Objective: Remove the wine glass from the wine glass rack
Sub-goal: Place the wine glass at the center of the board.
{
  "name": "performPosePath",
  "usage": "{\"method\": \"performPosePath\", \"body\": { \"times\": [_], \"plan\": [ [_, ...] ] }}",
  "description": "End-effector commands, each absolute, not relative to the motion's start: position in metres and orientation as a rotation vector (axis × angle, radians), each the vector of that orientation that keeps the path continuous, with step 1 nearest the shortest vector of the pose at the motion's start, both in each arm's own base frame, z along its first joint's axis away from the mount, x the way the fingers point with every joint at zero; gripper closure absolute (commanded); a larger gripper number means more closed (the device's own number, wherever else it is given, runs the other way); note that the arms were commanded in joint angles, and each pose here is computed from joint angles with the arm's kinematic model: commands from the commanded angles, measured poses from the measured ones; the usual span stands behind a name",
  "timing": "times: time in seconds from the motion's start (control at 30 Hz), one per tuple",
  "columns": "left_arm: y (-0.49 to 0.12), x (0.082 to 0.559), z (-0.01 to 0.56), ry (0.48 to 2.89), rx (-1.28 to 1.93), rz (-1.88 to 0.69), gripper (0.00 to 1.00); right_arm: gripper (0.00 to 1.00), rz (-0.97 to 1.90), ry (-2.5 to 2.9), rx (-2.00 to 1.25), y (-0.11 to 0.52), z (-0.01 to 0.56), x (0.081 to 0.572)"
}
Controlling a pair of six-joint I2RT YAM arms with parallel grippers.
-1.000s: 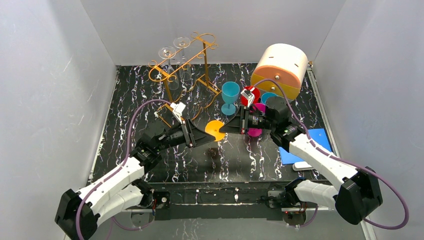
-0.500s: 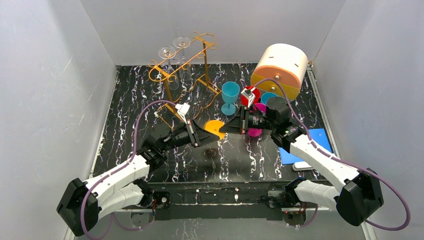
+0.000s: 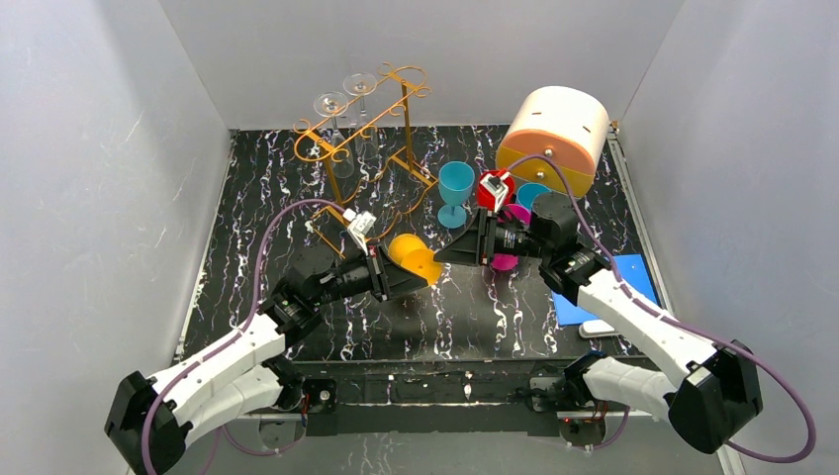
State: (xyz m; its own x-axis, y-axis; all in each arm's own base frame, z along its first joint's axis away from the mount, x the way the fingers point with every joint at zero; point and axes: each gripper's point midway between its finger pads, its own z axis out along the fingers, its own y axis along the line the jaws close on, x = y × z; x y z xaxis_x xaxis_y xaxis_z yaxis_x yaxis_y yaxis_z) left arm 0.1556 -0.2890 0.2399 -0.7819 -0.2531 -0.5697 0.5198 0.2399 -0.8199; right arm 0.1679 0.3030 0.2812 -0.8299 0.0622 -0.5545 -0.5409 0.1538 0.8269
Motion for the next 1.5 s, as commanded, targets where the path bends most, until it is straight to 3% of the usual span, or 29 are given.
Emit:
{"method": "performPosePath", "body": {
  "times": [0.0, 0.27, 0.47, 0.67, 0.83, 0.9, 1.1, 1.2, 1.47],
  "plan": [
    [-0.281, 0.148, 0.240, 1.873, 0.493, -1.448, 1.00, 0.48, 1.684, 1.876, -0.440, 0.297, 0.307, 0.172],
    [-0.276, 0.140, 0.232, 1.806, 0.620, -1.403, 1.00, 0.40, 1.501, 1.861, -0.281, 0.279, 0.308, 0.190],
    [-0.273, 0.107, 0.244, 1.487, 0.828, -1.499, 1.00, 0.40, 1.329, 1.775, -0.125, 0.255, 0.324, 0.212],
    [-0.256, 0.108, 0.247, 1.360, 0.903, -1.303, 1.00, 0.50, 1.180, 1.846, -0.006, 0.237, 0.323, 0.227],
    [-0.242, 0.102, 0.259, 1.166, 0.959, -1.163, 1.00, 0.51, 1.098, 1.788, 0.027, 0.224, 0.332, 0.235],
    [-0.238, 0.099, 0.257, 1.140, 0.991, -1.133, 1.00, 0.47, 1.083, 1.808, -0.004, 0.227, 0.334, 0.237],
    [-0.237, 0.087, 0.249, 1.089, 1.131, -1.098, 1.00, 0.19, 1.157, 1.850, -0.302, 0.260, 0.345, 0.228],
    [-0.243, 0.076, 0.244, 1.070, 1.251, -1.142, 1.00, 0.12, 1.266, 1.849, -0.501, 0.281, 0.355, 0.213],
    [-0.242, 0.061, 0.225, 1.081, 1.534, -1.159, 1.00, 0.09, 1.435, 1.955, -0.742, 0.306, 0.351, 0.199]
  ]
}}
